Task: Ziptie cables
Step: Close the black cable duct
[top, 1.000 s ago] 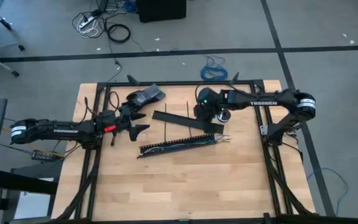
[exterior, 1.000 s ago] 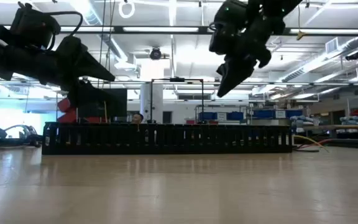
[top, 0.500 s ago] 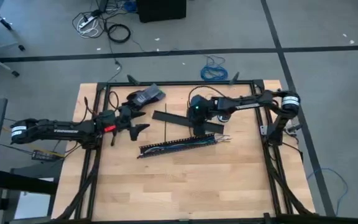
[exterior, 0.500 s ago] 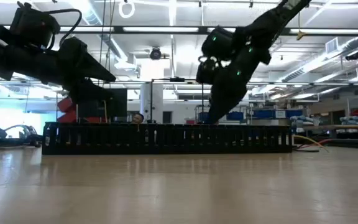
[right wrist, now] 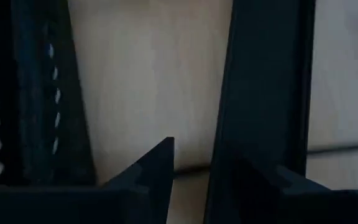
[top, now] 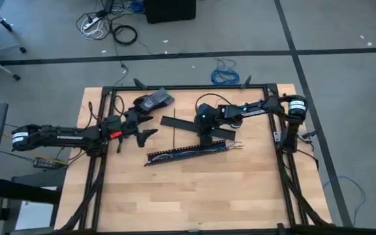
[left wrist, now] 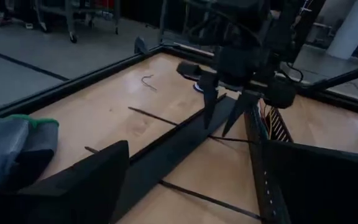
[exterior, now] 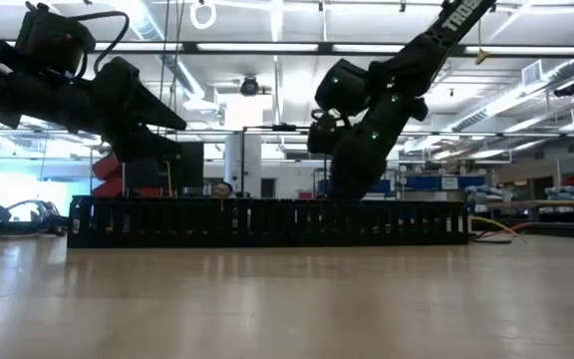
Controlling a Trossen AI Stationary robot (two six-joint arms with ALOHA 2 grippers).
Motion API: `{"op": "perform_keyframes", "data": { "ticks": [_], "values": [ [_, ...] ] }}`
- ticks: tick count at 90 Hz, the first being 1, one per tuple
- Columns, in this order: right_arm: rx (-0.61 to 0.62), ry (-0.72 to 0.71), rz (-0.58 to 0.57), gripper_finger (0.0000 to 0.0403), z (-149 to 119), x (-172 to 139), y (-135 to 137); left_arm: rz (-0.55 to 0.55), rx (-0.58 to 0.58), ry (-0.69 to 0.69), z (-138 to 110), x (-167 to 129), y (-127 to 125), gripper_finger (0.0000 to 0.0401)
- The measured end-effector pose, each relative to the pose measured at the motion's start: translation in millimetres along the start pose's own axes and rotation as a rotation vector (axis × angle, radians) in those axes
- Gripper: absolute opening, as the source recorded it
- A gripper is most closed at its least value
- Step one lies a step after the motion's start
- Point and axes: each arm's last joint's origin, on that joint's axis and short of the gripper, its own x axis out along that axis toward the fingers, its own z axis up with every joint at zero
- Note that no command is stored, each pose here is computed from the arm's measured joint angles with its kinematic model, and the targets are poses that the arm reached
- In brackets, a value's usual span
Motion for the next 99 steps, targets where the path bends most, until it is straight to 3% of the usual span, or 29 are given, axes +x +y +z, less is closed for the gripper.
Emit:
{"op": "perform_keyframes", "data": {
  "ticks": [18, 35, 59, 86, 99],
  "values": [
    [-0.006, 0.049, -0.047, 0.0124, -7.6, 15.7, -2.6, 0.000, 0.000, -0.011, 1.0, 0.0, -0.2, 0.0364],
    [-0.056, 0.066, -0.025, 0.0014, -10.7, 20.3, 0.6, 0.000, -0.001, -0.012, 1.2, 0.0, -0.1, 0.0364],
    [-0.114, 0.081, -0.050, 0.0002, 5.6, -8.2, 4.2, -0.003, 0.000, -0.022, 2.1, 0.0, -0.4, 0.0364],
    [-0.194, -0.109, -0.104, 0.0001, 44.1, -67.8, 15.5, -0.004, 0.003, -0.069, 6.5, -0.3, -1.0, 0.0364],
    [-0.223, -0.160, -0.148, 0.0001, 50.5, -89.2, 28.3, -0.005, 0.029, -0.076, 7.2, -0.3, -1.2, 0.0364]
  ]
}}
